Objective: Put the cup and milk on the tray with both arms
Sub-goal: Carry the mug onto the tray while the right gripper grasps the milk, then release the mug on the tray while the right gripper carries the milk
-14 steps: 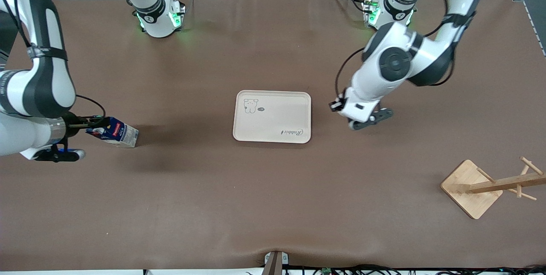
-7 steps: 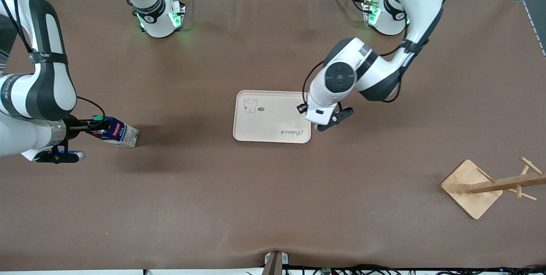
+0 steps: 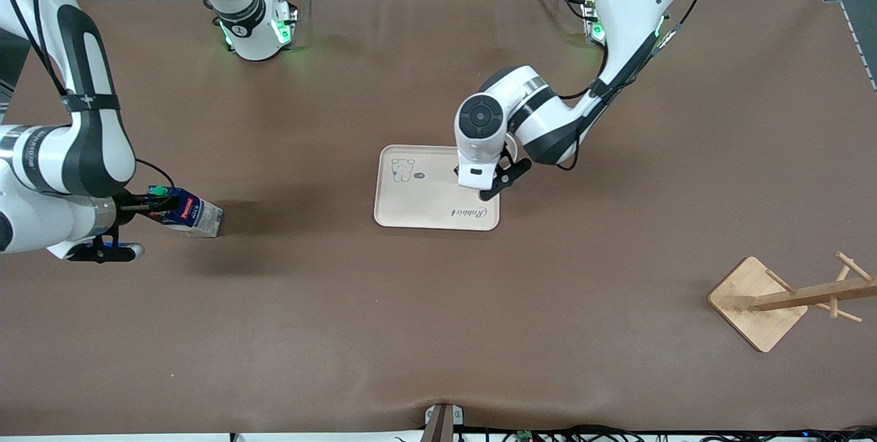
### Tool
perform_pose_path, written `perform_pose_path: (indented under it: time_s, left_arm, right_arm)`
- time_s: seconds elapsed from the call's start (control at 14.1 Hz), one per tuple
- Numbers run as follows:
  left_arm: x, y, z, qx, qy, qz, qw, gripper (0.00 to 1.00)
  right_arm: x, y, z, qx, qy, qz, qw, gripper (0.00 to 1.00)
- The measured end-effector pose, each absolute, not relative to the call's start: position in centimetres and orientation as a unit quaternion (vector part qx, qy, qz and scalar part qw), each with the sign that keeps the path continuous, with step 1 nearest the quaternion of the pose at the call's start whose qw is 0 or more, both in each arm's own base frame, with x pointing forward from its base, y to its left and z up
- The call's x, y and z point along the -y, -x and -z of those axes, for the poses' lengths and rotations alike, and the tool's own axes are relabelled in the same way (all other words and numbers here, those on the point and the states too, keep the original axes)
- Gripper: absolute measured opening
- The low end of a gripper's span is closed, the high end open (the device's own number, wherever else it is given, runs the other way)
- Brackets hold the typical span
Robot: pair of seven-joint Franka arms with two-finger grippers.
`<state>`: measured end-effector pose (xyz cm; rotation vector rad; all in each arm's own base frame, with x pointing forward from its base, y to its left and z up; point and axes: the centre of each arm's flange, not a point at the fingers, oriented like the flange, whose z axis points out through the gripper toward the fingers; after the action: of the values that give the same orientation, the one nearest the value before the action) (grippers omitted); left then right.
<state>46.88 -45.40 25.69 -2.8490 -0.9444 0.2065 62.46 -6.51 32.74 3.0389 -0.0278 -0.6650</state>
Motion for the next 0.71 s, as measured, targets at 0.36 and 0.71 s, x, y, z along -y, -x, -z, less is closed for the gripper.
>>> perform_pose_path:
  time_s: [0.36, 0.71]
  left_arm:
    - [46.9, -47.4, -26.0, 0.361, 0.930, -0.042, 0.048, 0.05]
    - [47.2, -47.6, -23.8, 0.376, 0.925, -0.025, 0.047, 0.05]
  right_arm:
    - [6.3, -61.8, -31.0, 0.012, -0.975, 0.222, 0.016, 0.75]
    - [5.9, -61.9, -31.6, 0.014, -0.974, 0.226, 0.016, 0.72]
